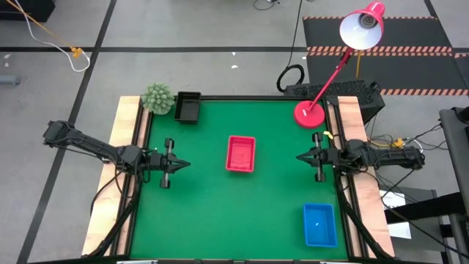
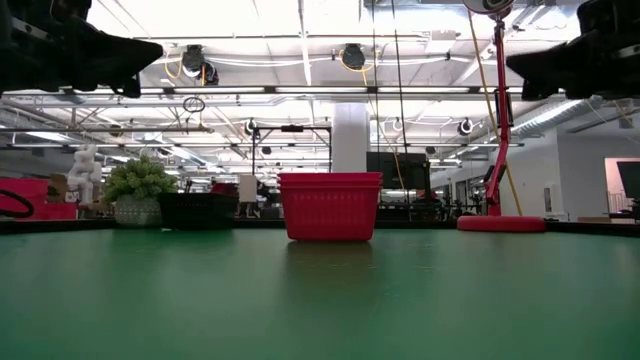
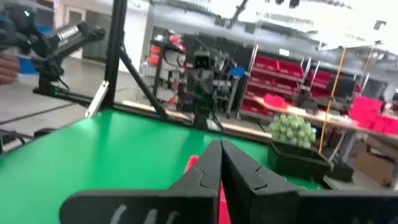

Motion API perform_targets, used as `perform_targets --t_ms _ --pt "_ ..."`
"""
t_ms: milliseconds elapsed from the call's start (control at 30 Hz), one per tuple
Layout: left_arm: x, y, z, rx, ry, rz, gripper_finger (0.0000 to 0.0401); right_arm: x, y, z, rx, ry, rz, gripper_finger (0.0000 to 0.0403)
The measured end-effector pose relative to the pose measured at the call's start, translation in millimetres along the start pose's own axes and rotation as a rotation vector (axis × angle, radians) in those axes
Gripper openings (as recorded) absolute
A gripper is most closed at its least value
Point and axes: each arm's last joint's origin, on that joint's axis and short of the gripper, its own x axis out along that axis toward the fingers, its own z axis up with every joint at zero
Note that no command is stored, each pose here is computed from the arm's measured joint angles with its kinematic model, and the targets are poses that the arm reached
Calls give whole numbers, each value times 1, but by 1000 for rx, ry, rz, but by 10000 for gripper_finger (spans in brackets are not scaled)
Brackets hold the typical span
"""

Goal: Stack baskets by color
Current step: Return to Home Position

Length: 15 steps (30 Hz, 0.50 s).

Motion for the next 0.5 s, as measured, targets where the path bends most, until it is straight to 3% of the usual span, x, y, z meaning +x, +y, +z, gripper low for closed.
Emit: perform_targets --t_ms 500 --pt "-9 7 1 -11 8 -3 3 0 -3 -5 13 49 -26 0"
